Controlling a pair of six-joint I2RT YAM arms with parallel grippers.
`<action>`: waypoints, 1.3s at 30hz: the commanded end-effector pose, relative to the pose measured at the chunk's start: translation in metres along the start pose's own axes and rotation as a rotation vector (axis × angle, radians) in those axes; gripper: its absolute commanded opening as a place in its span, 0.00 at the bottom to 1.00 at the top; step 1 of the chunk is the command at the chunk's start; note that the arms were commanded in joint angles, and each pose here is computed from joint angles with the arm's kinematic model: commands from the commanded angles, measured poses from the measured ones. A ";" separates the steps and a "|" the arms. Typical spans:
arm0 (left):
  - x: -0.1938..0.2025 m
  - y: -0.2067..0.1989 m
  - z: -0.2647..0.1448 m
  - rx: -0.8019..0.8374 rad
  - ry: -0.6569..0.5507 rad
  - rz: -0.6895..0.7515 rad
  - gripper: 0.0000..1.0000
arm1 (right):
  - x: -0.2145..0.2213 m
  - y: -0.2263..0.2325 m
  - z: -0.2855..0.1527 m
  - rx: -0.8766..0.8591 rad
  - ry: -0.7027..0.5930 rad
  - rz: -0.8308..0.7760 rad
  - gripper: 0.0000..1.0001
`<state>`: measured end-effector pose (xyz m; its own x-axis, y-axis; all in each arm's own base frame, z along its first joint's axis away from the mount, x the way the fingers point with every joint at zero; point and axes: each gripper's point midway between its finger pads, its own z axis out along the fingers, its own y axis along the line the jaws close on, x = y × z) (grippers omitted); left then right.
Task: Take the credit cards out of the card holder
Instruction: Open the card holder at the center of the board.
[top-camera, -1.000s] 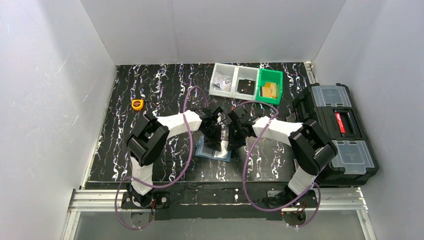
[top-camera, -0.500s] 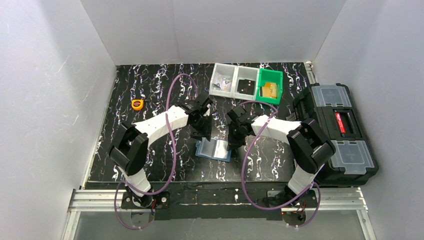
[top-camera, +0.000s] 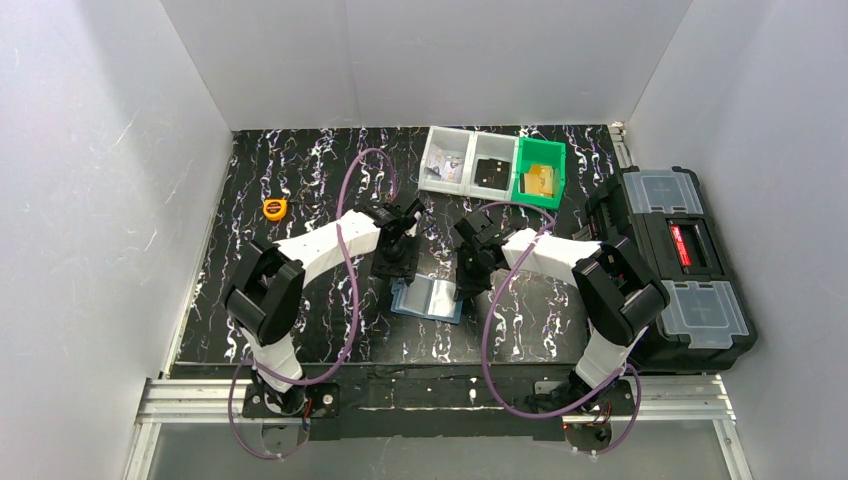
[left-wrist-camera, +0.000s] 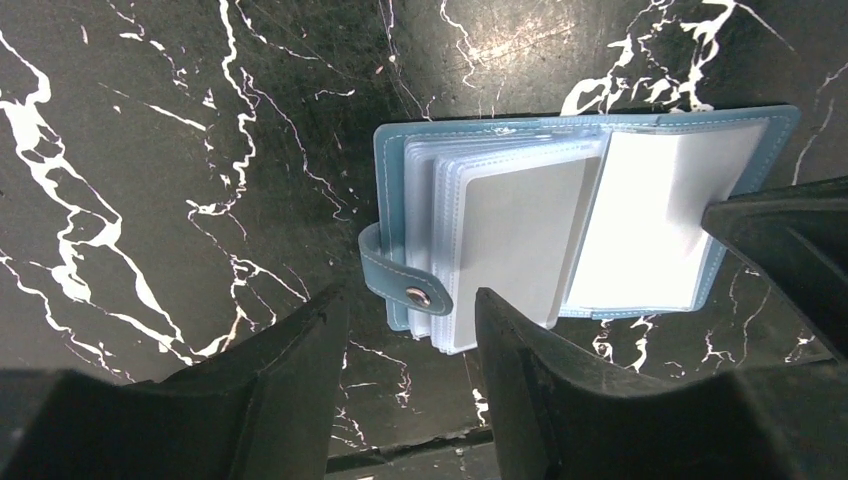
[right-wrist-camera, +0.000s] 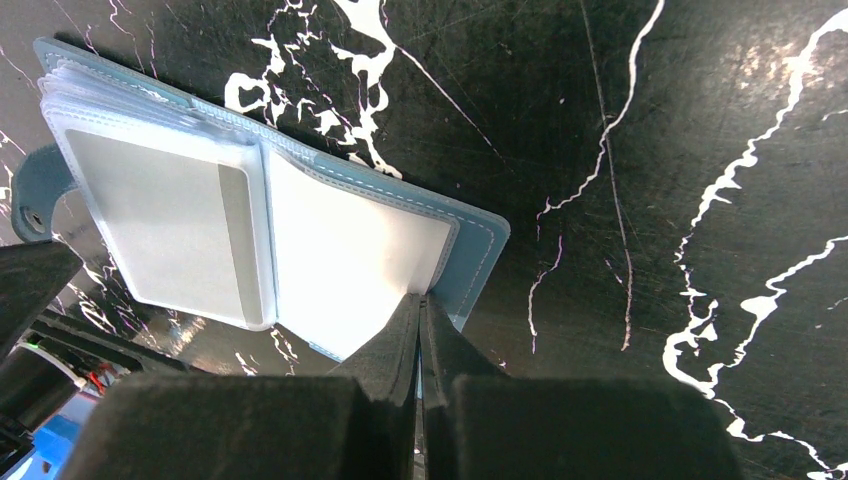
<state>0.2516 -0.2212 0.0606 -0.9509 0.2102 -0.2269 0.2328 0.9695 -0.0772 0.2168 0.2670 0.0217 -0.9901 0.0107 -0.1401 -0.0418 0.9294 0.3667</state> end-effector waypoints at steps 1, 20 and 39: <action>0.002 0.004 0.006 -0.015 0.017 0.018 0.49 | 0.012 -0.018 0.020 0.074 0.044 -0.006 0.04; -0.002 0.024 -0.012 -0.078 -0.026 0.004 0.00 | 0.012 -0.016 0.021 0.067 0.051 -0.013 0.02; -0.016 -0.030 -0.083 0.165 -0.087 -0.107 0.00 | -0.027 0.033 -0.026 -0.039 -0.063 -0.090 0.19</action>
<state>0.2534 -0.2188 0.1397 -0.9329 0.1316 -0.3352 0.1933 0.9684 -0.1578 0.2300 0.2844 0.0340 -0.9846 -0.0473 -0.1684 -0.1075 0.9232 0.3690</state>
